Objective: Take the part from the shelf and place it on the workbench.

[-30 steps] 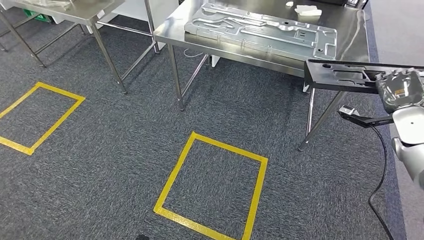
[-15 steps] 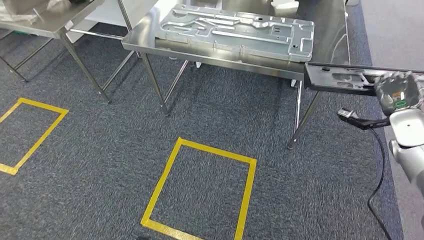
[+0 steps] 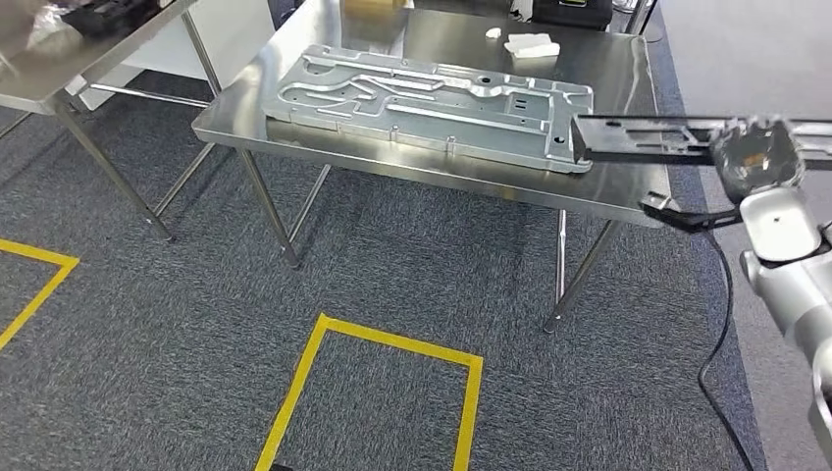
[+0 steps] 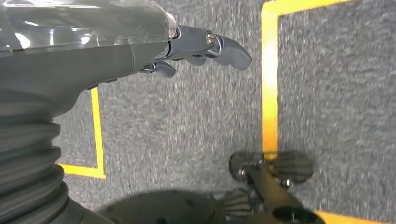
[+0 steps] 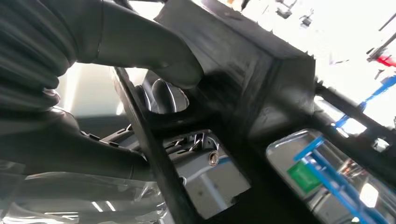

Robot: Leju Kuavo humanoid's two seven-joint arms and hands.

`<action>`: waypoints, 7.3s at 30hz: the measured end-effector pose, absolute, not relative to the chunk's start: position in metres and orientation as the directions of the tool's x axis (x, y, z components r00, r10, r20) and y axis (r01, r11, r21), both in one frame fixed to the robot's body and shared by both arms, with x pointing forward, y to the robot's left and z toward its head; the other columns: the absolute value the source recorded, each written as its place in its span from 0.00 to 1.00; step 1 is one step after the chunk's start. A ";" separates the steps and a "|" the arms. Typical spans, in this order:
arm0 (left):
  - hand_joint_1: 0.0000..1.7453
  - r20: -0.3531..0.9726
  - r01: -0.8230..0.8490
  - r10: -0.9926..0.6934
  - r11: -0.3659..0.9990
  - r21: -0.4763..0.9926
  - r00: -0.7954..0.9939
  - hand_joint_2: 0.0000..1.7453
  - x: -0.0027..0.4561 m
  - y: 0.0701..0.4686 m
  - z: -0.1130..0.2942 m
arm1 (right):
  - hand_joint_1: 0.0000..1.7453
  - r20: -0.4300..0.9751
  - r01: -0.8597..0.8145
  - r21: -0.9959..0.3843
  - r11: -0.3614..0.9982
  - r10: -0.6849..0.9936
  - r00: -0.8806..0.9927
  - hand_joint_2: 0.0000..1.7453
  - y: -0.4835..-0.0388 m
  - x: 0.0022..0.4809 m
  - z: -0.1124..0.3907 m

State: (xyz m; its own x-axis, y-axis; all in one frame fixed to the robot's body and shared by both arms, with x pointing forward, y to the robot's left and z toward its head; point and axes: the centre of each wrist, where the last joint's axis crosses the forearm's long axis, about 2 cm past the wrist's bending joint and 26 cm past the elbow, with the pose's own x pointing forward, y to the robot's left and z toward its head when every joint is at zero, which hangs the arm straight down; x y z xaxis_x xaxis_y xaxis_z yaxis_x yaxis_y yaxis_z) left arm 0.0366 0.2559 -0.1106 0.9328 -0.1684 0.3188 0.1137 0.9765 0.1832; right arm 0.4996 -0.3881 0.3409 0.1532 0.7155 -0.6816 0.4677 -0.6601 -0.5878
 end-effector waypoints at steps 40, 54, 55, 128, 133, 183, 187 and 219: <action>0.00 0.327 -0.250 0.199 0.961 0.121 0.924 1.00 0.037 0.259 -0.111 | 1.00 -0.283 0.240 -0.953 -0.186 0.830 -0.480 1.00 -0.257 0.482 0.237; 0.00 0.317 -0.272 0.222 0.955 0.121 0.922 1.00 0.040 0.259 -0.111 | 1.00 -0.246 0.253 -0.958 -0.134 0.839 -0.485 1.00 -0.222 0.475 0.232; 0.00 0.317 -0.269 0.220 0.955 0.122 0.922 1.00 0.040 0.259 -0.111 | 1.00 -0.241 0.251 -0.959 -0.130 0.841 -0.484 1.00 -0.221 0.475 0.231; 0.00 0.576 -0.295 0.179 0.949 0.114 0.797 1.00 0.038 0.256 -0.111 | 0.00 0.560 0.196 -0.605 0.772 0.587 -0.584 0.00 -0.303 0.471 0.253; 0.00 0.594 -0.307 0.181 0.945 0.117 0.784 0.75 0.039 0.253 -0.110 | 0.00 0.506 0.285 -0.461 0.841 0.513 -0.694 0.00 -0.295 0.440 0.234; 0.00 0.654 -0.332 0.220 0.942 0.050 0.724 0.00 0.049 0.250 -0.109 | 0.00 0.432 0.435 -0.360 0.825 0.561 -0.706 0.00 -0.294 0.256 0.167; 0.00 0.652 -0.318 0.211 0.947 0.049 0.728 0.00 0.050 0.249 -0.109 | 0.00 0.436 0.443 -0.361 0.821 0.568 -0.698 0.00 -0.297 0.252 0.167; 0.00 0.656 -0.288 0.199 0.957 0.030 0.728 0.00 0.058 0.242 -0.107 | 0.00 0.425 0.492 -0.358 0.794 0.607 -0.671 0.00 -0.314 0.241 0.178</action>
State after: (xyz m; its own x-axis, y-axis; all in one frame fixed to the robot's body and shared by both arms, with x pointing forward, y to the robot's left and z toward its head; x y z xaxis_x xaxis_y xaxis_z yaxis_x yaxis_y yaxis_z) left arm 0.0581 0.2418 -0.1072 0.7280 0.1991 0.6560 -0.2884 0.9570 0.0296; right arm 0.2412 -0.3144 0.1782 -0.6711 0.6071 0.4255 0.4916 0.7941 -0.3575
